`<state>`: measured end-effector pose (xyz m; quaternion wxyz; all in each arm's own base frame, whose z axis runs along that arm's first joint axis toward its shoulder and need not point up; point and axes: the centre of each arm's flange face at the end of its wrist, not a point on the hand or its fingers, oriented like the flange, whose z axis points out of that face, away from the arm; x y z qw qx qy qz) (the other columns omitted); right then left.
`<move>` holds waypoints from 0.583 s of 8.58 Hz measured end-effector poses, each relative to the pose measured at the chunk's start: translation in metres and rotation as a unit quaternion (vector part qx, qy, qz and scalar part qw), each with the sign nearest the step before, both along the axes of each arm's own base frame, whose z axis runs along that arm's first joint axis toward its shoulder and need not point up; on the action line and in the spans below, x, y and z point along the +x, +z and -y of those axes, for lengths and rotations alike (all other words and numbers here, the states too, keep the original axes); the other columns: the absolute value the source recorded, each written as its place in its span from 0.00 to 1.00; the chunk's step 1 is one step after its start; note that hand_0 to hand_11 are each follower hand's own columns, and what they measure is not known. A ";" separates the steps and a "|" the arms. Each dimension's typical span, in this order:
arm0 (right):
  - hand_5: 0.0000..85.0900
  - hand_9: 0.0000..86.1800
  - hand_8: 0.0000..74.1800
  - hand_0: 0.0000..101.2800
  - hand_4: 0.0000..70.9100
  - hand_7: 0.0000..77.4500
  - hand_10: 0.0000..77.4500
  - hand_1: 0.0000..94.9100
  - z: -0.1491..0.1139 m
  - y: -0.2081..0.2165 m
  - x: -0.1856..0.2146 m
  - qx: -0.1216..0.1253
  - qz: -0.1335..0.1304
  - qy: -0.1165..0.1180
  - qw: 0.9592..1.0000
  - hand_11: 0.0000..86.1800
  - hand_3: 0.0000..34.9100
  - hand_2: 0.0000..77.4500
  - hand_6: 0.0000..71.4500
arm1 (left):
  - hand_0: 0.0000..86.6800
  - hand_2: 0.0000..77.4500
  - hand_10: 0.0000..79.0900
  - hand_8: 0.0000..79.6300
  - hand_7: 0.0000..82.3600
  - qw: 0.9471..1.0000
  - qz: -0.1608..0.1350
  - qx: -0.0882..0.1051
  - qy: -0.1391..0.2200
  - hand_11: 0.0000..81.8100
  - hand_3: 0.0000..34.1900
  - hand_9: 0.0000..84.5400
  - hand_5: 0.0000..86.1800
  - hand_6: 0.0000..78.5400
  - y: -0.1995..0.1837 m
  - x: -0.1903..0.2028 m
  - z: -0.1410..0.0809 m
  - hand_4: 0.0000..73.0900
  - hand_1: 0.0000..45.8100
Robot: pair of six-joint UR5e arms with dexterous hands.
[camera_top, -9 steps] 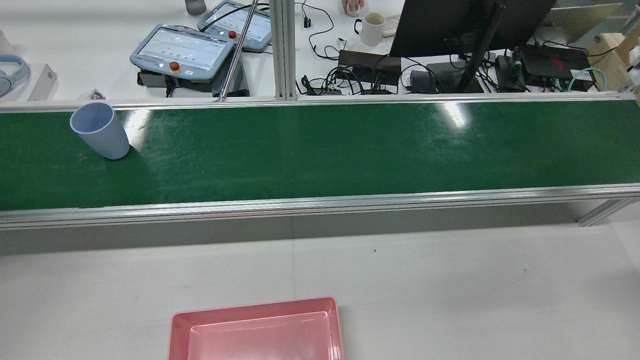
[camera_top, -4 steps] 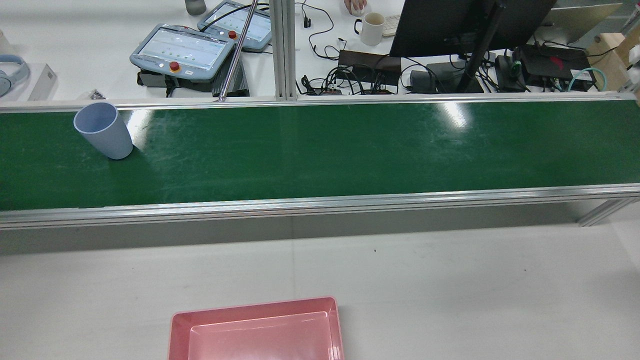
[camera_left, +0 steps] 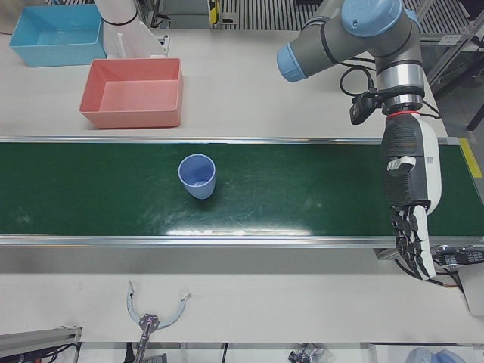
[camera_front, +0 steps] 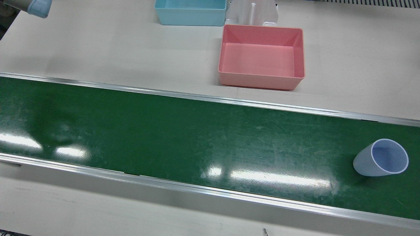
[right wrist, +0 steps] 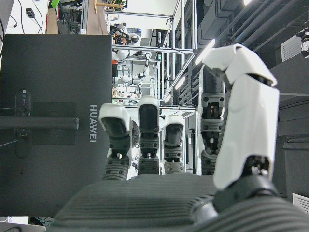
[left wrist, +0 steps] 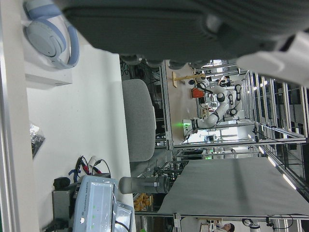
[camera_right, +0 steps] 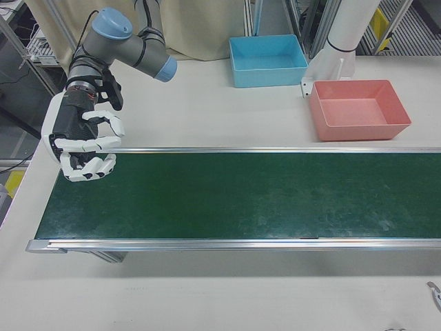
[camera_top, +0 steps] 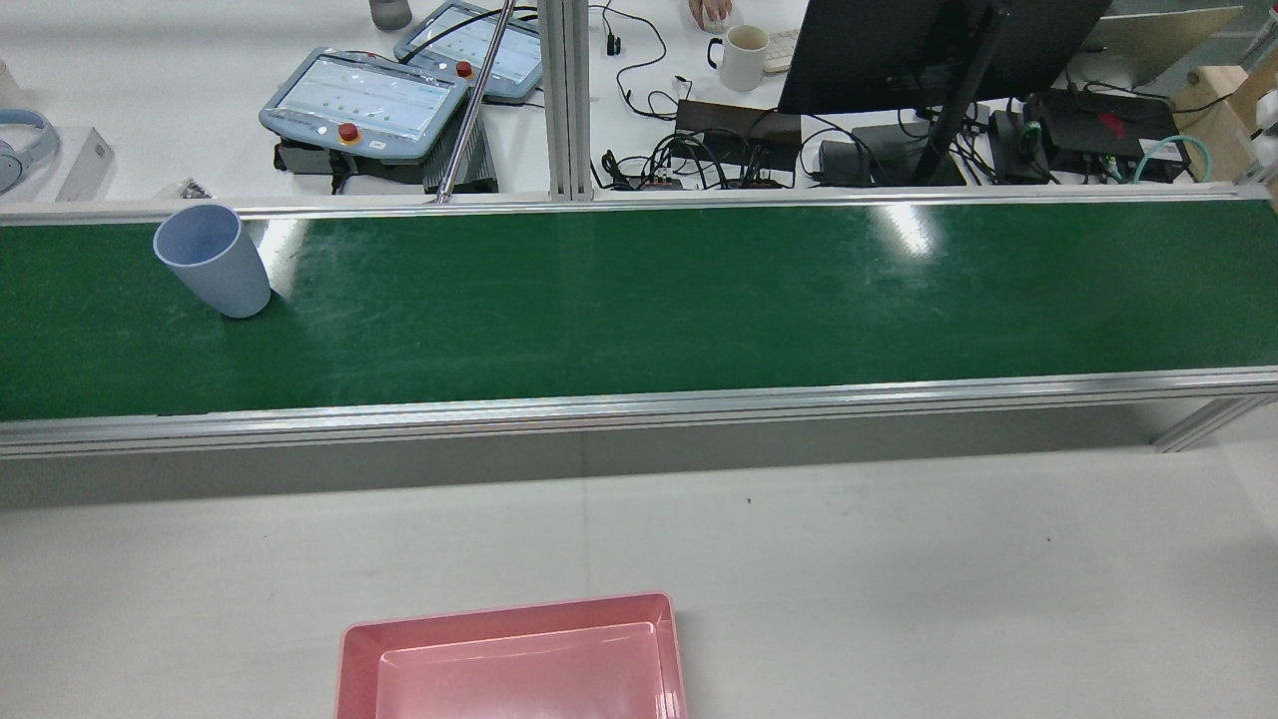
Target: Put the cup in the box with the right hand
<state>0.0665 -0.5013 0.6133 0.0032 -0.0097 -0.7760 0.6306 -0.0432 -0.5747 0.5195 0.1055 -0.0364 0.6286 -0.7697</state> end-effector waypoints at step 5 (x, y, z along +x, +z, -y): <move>0.15 0.65 0.52 0.55 0.73 0.90 0.60 0.25 0.000 0.001 0.000 -0.001 0.000 0.000 1.000 0.77 0.00 0.42 0.31 | 0.00 0.01 0.00 0.00 0.00 1.000 0.000 0.000 0.000 0.00 0.00 0.01 0.00 0.00 0.000 0.000 0.000 0.00 0.01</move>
